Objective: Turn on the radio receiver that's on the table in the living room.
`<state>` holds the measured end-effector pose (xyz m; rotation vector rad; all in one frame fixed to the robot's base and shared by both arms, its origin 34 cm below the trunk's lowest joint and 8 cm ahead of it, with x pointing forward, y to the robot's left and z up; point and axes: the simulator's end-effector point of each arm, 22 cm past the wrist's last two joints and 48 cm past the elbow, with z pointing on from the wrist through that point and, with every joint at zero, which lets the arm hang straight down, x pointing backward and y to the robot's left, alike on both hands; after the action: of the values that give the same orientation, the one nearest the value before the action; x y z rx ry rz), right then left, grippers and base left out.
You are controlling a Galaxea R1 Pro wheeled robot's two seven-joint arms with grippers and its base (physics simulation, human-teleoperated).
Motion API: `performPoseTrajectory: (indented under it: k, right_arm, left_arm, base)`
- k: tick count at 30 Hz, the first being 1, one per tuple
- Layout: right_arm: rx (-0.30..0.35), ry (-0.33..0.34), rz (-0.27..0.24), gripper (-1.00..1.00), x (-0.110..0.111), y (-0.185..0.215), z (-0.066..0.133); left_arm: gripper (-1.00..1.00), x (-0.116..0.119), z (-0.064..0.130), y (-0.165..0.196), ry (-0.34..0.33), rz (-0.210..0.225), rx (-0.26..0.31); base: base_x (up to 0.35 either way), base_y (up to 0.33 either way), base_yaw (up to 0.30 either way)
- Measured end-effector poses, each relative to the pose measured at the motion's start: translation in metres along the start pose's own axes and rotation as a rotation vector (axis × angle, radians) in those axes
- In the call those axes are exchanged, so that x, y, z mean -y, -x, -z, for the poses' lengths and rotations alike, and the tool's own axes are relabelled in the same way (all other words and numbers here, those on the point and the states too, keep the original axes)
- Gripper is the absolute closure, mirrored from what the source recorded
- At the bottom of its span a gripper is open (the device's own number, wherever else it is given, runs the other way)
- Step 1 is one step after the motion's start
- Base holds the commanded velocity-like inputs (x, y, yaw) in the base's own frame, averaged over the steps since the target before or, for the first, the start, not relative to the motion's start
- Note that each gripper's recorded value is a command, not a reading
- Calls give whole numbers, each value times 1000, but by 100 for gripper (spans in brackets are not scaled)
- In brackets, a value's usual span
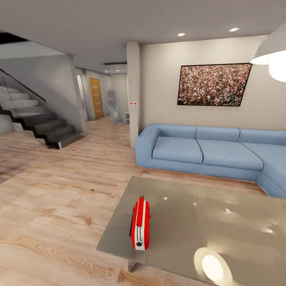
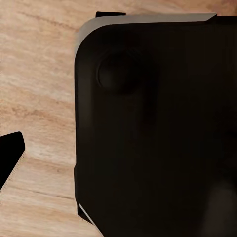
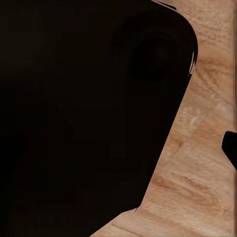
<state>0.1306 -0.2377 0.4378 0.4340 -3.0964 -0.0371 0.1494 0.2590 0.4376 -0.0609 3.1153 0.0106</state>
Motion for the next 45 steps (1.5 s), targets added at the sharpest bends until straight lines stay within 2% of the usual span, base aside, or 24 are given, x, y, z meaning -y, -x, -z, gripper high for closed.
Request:
performPoseTrajectory:
  k: [16,45]
  right_arm:
    - [0,0,0,-100,0,0,0]
    - [0,0,0,-100,0,0,0]
  left_arm:
    - [-100,-1,0,0,1,-1,-1]
    - [-100,-1,0,0,1,2,-1]
  base:
    - [273,0,0]
    - [10,0,0]
